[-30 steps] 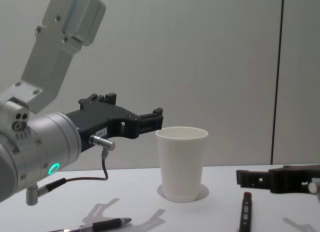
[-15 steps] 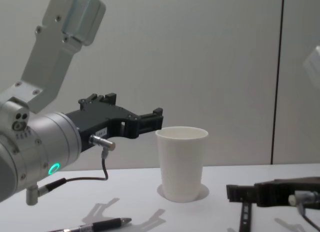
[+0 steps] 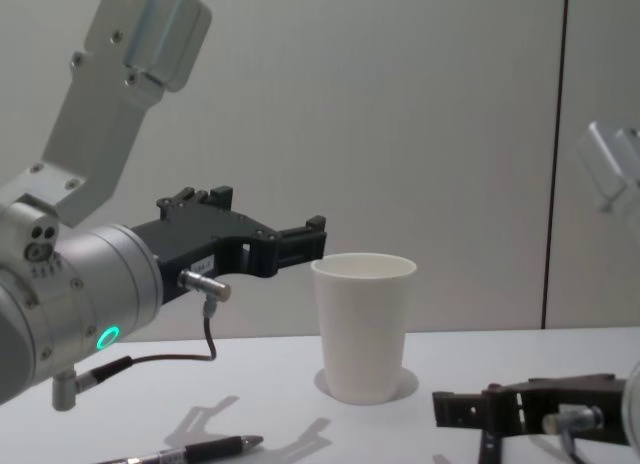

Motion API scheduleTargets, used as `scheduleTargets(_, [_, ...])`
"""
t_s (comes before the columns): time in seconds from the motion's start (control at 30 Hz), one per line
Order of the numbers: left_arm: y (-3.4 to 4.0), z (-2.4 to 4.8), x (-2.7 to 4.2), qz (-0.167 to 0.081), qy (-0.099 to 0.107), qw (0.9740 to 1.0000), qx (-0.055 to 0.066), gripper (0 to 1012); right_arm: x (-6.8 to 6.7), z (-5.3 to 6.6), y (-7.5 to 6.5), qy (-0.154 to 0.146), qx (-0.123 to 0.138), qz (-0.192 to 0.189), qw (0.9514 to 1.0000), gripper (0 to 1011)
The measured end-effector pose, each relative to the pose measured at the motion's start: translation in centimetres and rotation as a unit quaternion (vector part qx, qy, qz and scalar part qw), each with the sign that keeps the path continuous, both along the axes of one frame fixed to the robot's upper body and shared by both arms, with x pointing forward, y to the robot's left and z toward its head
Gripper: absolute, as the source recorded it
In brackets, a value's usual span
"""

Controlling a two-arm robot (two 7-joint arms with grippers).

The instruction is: Place the pen into the pen holder.

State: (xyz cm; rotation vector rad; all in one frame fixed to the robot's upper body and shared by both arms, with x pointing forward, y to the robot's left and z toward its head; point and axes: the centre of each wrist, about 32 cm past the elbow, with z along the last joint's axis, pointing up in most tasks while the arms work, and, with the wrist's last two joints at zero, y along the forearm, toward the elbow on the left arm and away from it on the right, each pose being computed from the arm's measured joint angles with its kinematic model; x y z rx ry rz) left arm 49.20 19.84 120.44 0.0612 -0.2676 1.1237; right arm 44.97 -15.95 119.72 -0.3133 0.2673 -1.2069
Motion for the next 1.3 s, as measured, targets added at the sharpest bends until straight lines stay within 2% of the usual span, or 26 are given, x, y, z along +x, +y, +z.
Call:
scheduleTargets(0.67, [0.00,0.00,0.00,0.000,0.000,1.0000,0.000,1001,0.2,-1.3,0.8,0.007,-0.007,-0.025,0.9996,1002])
scheduleTargets(1.3, [0.00,0.00,0.00,0.000,0.000,1.0000,0.000,1001,0.6,-2.1,1.7,0.011,0.000,-0.024,0.9997,1002])
